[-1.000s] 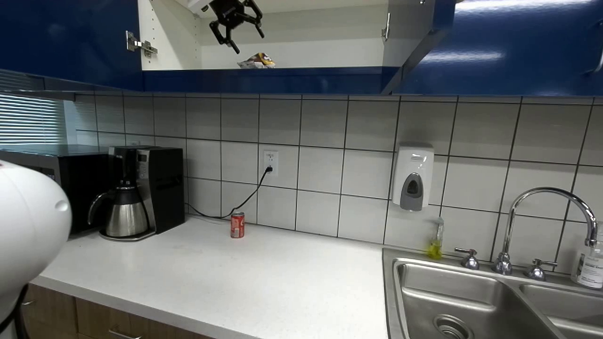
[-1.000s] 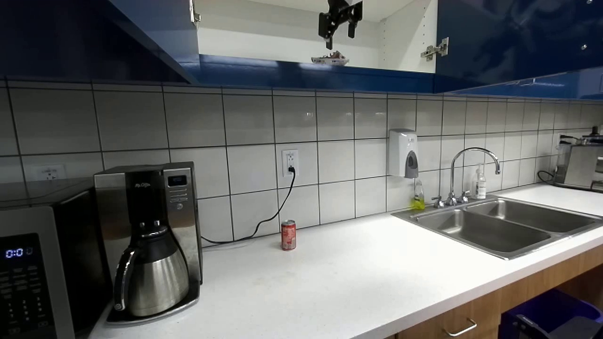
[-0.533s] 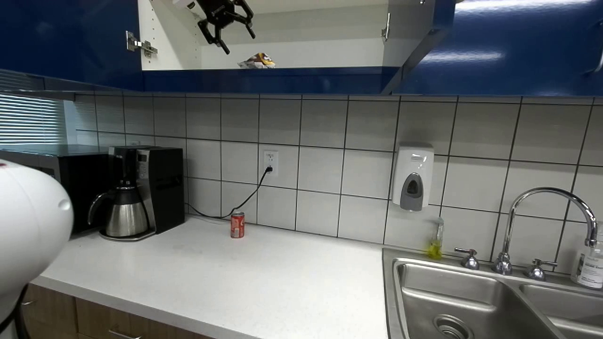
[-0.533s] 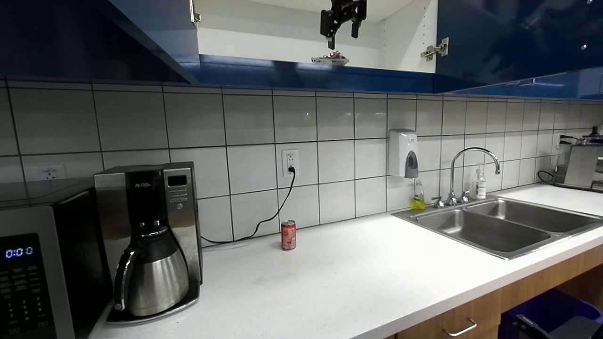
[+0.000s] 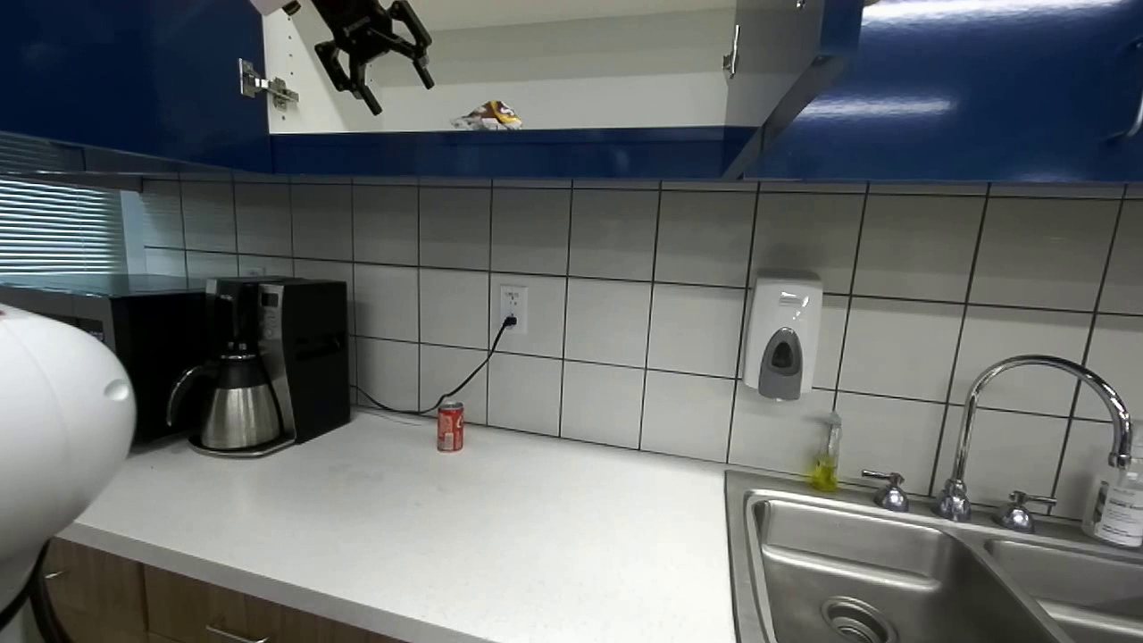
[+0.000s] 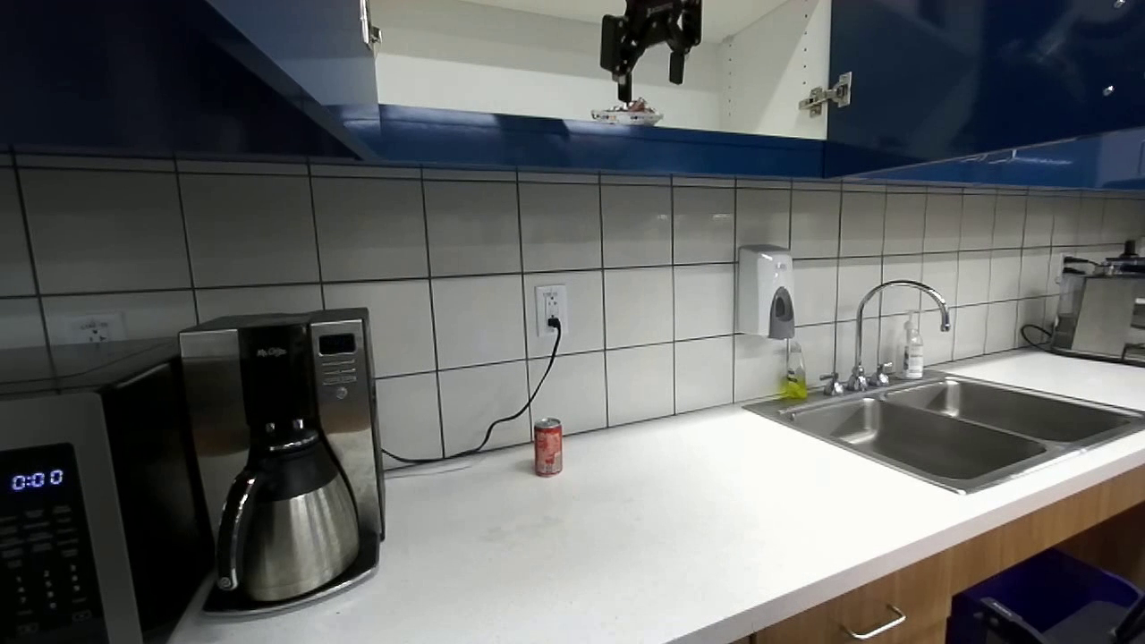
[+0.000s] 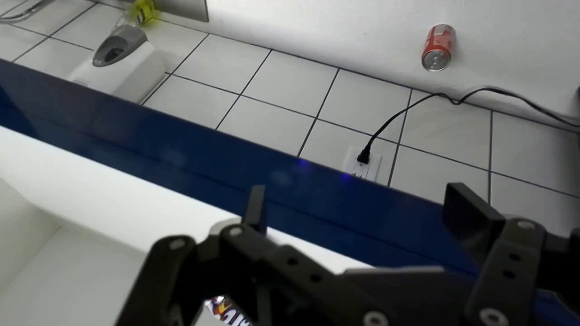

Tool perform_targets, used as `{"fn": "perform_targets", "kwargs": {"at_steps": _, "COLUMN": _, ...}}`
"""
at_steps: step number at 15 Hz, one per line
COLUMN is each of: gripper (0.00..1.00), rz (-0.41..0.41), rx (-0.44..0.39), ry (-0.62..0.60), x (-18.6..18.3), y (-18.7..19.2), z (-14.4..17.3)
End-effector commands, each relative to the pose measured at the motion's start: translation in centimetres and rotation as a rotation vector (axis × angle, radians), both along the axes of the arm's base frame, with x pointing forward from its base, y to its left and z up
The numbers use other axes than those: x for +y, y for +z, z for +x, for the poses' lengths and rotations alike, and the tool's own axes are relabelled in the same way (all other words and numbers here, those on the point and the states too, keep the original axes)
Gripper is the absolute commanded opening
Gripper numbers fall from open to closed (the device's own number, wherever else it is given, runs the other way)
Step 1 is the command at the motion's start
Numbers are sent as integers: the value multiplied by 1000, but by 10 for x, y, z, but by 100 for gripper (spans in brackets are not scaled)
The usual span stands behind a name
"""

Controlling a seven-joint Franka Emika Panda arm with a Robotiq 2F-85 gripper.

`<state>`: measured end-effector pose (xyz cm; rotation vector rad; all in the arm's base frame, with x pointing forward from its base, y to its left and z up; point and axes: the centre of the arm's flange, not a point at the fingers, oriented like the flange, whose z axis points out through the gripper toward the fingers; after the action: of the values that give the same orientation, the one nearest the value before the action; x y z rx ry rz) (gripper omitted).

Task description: Put the packet on the bottom shelf of the upper cabinet.

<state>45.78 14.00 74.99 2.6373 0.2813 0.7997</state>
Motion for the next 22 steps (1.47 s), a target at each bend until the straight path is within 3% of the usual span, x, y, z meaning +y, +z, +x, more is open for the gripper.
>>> {"fn": "perform_targets", "kwargs": {"at_steps": 1, "gripper": 100, "rz": 60, "rx": 41, "ry": -35, "x": 4, "y": -27, "z": -40}}
{"fn": "perform_targets", "kwargs": {"at_steps": 9, "gripper": 100, "rz": 202, "rx": 267, "ry": -100, "x": -5, "y": -103, "z": -73}}
{"fn": "perform_targets", "kwargs": {"at_steps": 22, "gripper": 100, "rz": 432, "rx": 721, "ry": -149, "x": -66, "y": -291, "z": -65}}
